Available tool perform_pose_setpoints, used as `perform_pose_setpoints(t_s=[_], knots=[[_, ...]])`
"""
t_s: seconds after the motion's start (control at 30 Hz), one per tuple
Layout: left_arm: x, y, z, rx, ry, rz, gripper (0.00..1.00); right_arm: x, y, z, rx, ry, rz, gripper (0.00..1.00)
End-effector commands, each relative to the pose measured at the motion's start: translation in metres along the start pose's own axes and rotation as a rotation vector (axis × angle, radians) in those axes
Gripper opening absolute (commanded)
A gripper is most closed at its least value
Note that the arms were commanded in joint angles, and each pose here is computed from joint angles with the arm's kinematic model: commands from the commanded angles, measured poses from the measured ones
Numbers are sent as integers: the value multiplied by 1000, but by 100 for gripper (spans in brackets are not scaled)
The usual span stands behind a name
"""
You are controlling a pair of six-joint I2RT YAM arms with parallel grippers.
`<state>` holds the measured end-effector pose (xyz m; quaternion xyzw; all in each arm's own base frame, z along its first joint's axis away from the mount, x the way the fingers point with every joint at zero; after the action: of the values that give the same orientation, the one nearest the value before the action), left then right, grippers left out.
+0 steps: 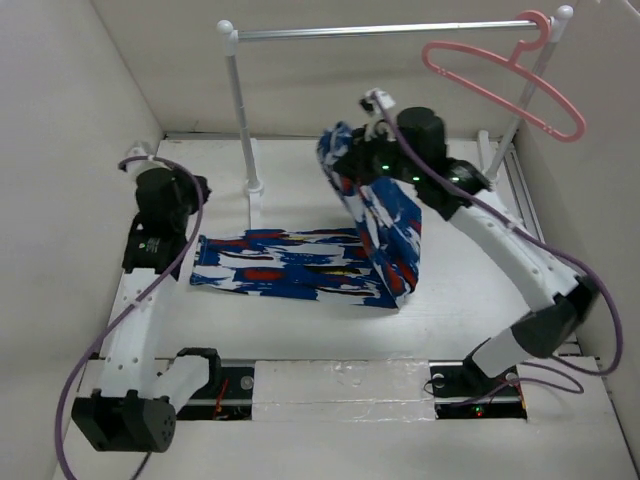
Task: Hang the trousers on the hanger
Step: Fold the trousers at the center of the board.
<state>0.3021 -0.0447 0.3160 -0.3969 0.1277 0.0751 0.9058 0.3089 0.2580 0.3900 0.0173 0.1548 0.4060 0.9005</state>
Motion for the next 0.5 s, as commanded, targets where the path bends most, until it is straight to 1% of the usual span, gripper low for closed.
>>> perform_pose_setpoints(t_s=[0.0,0.03,0.07,0.1,0.13,0.17,0.2,0.23,0.27,0.3,0.33,0.37,0.4,0.43,0.47], knots=[[-10,15,29,59,16,30,1,54,73,39,-57,-180,151,0],[-11,18,36,69,-12,86,0,72,90,32,-53,-171,198,0],[-14,14,46,75,-50,99,0,85,109,38,-44,-185,241,0],[-19,6,62,73,-109,104,0,123,122,8,-32,-115,265,0],[-22,5,71,71,-145,123,0,136,156,-6,-30,-94,346,4],[-24,3,78,66,-169,131,0,147,173,-10,-5,-87,396,27],[-30,-1,92,61,-215,134,0,174,184,-45,18,-12,428,46],[-31,1,98,56,-227,153,3,178,198,-55,31,12,493,63],[-32,-1,101,57,-234,153,6,182,201,-65,50,43,519,78],[-31,1,99,58,-227,162,13,184,201,-80,49,82,541,81],[-31,1,96,61,-214,145,23,178,196,-81,43,95,550,82],[-28,3,89,64,-185,133,26,174,188,-84,21,98,543,83],[-19,21,66,46,-135,142,36,148,169,-93,-1,117,550,83],[-19,21,66,46,-134,142,36,149,161,-91,3,113,536,83],[-10,38,40,46,-47,149,36,140,151,-93,-6,115,525,82]])
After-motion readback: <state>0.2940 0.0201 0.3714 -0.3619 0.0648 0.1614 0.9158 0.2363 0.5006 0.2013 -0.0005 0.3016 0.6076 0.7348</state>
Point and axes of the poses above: each gripper's point midway between its finger pads, its own x axis out along the fingers, its own y axis along the line the jaws close on, z = x × y, the point moved 5 cm from there along -x, back along the fingers, and after that the axes turned 7 degrees about -x, right-handed, at the moved point
